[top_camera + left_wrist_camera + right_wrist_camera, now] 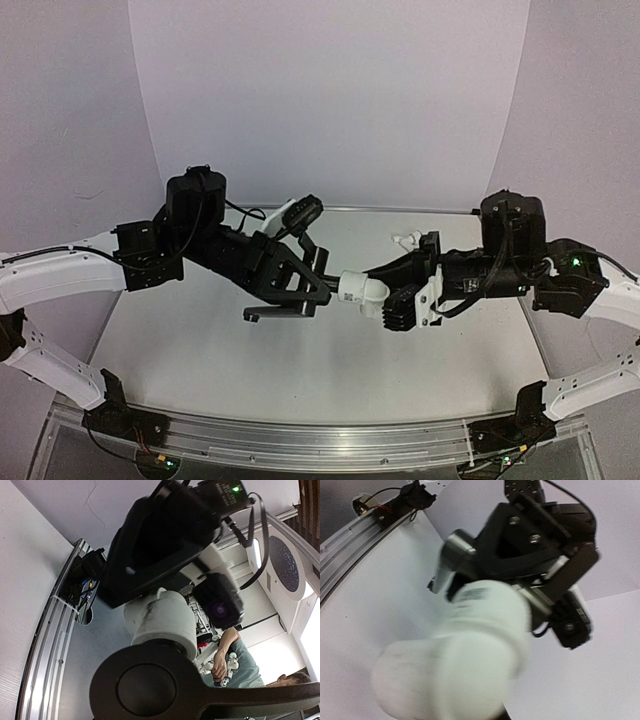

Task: Install the water faucets

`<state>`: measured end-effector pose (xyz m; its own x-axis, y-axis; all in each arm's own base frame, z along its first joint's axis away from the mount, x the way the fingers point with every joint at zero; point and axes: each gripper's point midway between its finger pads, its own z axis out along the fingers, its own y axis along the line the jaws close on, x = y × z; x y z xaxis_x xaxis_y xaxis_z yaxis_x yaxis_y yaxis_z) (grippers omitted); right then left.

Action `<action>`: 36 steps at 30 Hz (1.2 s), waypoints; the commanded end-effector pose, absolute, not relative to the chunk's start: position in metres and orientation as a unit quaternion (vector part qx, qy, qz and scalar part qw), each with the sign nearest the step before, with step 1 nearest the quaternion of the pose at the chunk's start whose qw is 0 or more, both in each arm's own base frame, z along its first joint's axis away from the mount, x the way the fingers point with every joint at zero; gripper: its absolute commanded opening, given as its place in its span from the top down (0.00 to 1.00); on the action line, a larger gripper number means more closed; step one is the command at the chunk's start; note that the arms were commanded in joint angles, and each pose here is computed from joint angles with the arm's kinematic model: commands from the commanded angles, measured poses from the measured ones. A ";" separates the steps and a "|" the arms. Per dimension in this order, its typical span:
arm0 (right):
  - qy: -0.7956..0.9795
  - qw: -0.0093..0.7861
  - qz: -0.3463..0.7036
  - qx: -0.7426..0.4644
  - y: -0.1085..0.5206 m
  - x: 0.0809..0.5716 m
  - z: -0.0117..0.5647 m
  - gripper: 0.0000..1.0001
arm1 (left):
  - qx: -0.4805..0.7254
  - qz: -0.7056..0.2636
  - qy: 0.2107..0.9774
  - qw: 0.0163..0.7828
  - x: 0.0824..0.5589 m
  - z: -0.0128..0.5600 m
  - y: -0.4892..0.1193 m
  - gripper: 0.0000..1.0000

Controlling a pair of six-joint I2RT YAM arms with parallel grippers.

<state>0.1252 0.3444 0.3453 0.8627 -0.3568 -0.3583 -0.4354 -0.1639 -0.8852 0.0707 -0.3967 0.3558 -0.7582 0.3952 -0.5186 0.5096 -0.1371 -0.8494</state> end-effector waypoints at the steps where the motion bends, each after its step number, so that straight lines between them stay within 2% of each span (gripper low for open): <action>1: 0.269 0.553 0.043 -0.788 0.339 0.119 0.318 0.91 | 0.395 -0.726 0.545 0.142 0.064 0.441 -0.385 1.00; 12: 0.246 0.580 0.085 -0.772 0.342 0.104 0.347 0.95 | 0.377 -0.728 0.550 0.162 0.072 0.441 -0.388 1.00; 21: 0.262 0.598 0.065 -0.755 0.342 0.115 0.357 0.95 | 0.390 -0.733 0.539 0.141 0.065 0.439 -0.386 1.00; 29: 0.308 0.630 0.076 -0.709 0.339 0.126 0.390 0.96 | 0.399 -0.727 0.541 0.136 0.055 0.438 -0.374 1.00; 36: 0.279 0.632 0.093 -0.717 0.340 0.115 0.389 0.95 | 0.391 -0.727 0.549 0.127 0.062 0.432 -0.383 1.00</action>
